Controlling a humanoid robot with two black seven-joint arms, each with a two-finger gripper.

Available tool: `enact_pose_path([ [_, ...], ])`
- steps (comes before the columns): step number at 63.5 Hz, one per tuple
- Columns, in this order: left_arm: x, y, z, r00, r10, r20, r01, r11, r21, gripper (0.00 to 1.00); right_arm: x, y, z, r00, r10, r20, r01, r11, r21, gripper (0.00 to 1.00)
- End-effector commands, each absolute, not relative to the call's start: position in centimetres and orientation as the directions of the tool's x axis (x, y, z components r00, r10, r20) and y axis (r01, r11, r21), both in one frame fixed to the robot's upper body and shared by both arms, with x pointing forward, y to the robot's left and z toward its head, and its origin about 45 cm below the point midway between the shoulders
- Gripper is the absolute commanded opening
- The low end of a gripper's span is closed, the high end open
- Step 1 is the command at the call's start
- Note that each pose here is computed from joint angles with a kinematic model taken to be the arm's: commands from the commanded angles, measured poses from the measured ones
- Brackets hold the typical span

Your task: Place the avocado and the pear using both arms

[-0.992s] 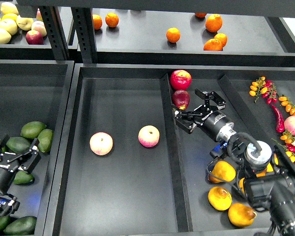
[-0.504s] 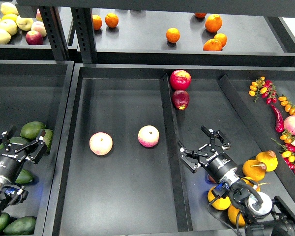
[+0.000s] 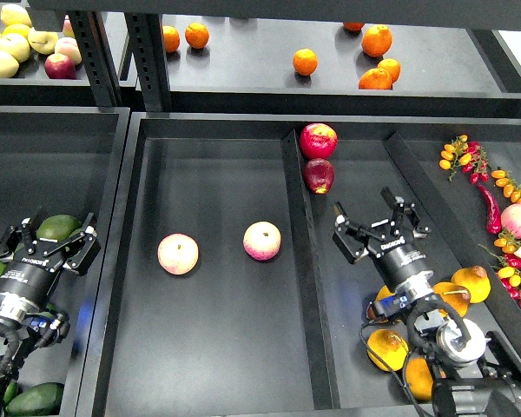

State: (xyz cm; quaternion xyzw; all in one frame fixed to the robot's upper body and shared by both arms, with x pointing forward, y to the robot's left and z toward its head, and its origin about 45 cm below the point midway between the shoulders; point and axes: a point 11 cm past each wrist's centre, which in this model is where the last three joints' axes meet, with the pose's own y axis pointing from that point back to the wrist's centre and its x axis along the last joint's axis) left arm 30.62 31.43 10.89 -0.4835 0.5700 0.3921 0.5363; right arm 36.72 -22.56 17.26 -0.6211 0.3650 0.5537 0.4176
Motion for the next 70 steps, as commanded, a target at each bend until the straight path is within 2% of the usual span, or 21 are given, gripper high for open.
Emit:
enact_pose_path([
  [1, 31.6, 30.6, 14.3, 0.146, -0.129, -0.981, -0.954, 0.243, -0.175, 0.99, 37.1, -22.3, 19.9, 0.192, -0.013, -0.981, -0.903, -0.394, -0.172, 0.99],
  [10, 30.6, 30.3, 16.2, 0.204, -0.113, -0.972, -0.938, 0.261, -0.227, 0.99, 35.3, -22.4, 18.9, 0.191, -0.059, -0.980, -0.902, -0.404, -0.152, 0.99],
  [19, 28.7, 29.7, 15.2, 0.171, -0.055, -0.984, -0.936, 0.302, -0.180, 0.99, 32.9, -23.0, 16.7, 0.148, -0.057, -0.987, -0.914, -0.390, -0.115, 0.99],
  [33, 25.3, 29.7, 12.4, 0.076, -0.050, -0.996, -0.950, 0.300, -0.087, 0.99, 28.0, -23.6, 12.7, 0.080, -0.048, -0.996, -0.924, -0.378, -0.056, 0.99],
  [42, 24.4, 29.0, 11.7, 0.048, -0.057, -0.997, -0.946, 0.317, -0.063, 0.99, 27.5, -23.8, 12.1, 0.053, -0.037, -0.998, -0.929, -0.369, -0.036, 0.99],
  [55, 24.1, 27.2, 11.0, 0.023, -0.067, -0.997, -0.928, 0.369, -0.046, 0.99, 27.7, -24.3, 11.3, -0.052, 0.105, -0.993, -0.955, -0.297, 0.018, 0.99],
  [62, 24.1, 26.4, 10.8, 0.014, -0.070, -0.997, -0.920, 0.390, -0.040, 0.99, 27.8, -24.5, 11.0, -0.070, 0.124, -0.990, -0.963, -0.268, 0.034, 0.99],
  [70, 23.9, 26.0, 10.4, 0.001, -0.068, -0.998, -0.914, 0.404, -0.029, 0.99, 27.7, -24.2, 9.6, -0.158, 0.115, -0.981, -0.952, -0.280, 0.121, 0.99],
])
